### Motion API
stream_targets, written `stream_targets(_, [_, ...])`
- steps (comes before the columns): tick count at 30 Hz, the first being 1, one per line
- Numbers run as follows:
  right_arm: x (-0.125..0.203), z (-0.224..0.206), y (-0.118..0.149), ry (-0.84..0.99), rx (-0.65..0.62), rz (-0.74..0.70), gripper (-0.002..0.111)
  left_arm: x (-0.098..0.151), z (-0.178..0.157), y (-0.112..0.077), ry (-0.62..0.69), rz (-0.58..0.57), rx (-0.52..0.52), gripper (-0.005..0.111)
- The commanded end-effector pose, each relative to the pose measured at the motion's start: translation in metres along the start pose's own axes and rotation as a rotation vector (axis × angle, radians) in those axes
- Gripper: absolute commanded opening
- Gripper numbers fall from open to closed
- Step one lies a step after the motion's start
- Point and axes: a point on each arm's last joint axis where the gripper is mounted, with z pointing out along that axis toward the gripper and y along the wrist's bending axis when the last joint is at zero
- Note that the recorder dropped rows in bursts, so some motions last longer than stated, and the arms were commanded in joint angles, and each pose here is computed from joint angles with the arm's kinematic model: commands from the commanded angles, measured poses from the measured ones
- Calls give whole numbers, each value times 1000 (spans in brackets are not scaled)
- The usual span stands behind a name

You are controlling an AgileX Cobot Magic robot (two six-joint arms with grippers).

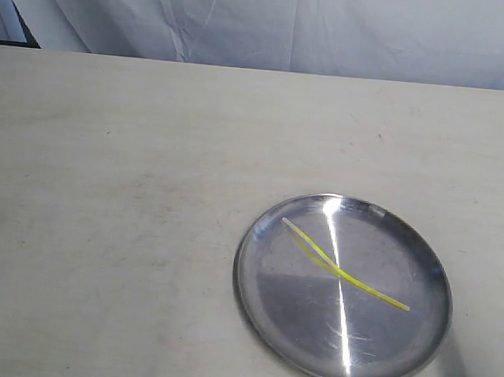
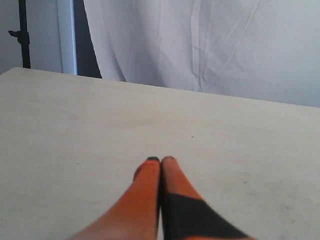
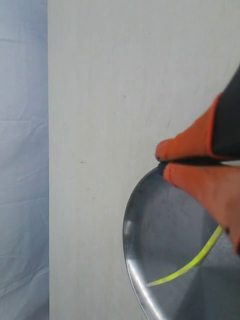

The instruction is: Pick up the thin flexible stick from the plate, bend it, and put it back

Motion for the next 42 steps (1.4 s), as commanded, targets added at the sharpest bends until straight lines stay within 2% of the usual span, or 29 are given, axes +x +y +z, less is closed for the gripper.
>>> stream_targets(1, [0,0,0,-11,3,-2,0,0,0,0,-16,11,-4,0])
stream_targets(10, [0,0,0,-11,3,-2,0,0,0,2,-16,62,-16,0])
stream_targets(42, [0,0,0,-11,3,1,0,0,0,2,-16,62,-16,0])
